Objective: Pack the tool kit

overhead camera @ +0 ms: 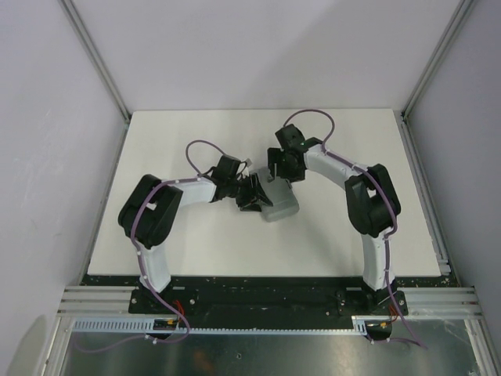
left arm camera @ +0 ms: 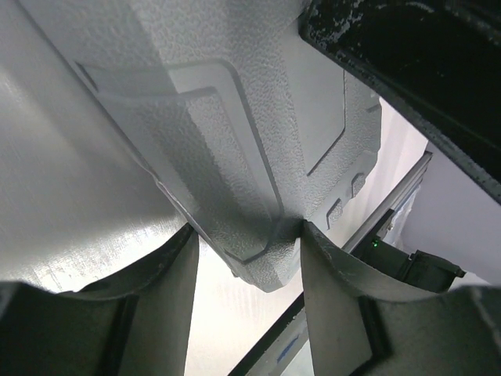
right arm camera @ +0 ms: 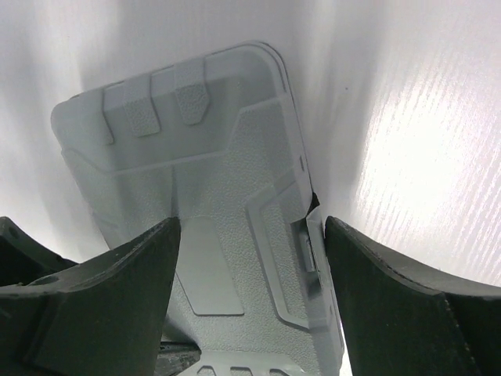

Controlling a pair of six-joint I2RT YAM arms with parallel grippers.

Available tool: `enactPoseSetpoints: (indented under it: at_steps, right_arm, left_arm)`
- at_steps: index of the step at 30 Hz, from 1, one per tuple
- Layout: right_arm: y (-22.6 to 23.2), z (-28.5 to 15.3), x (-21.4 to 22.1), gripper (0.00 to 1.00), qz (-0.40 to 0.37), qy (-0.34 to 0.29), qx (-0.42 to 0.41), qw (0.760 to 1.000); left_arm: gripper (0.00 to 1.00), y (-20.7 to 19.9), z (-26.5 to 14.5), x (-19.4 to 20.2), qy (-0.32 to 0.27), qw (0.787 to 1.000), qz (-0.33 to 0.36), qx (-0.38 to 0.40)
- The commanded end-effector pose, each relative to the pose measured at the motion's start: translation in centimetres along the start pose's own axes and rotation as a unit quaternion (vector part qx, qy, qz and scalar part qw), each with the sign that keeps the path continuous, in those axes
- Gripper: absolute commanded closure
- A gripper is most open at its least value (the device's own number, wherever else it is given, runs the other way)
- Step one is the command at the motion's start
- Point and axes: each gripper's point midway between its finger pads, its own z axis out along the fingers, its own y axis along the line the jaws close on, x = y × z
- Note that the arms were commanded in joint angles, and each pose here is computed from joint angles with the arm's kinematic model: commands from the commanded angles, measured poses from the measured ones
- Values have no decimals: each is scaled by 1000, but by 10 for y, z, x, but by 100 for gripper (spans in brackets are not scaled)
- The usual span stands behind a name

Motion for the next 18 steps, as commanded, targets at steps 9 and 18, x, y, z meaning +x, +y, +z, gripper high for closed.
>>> enactPoseSetpoints:
  at_steps: [9,18]
  right_arm:
    - [-4,-10,74,28,-11,86,-44,995]
    - [-16,-1,75,37,-90,73,-10,993]
  left_arm:
    - [52,112,5,44,31,973,-28,-228]
    - [52,110,6,44,39,974,-13,-222]
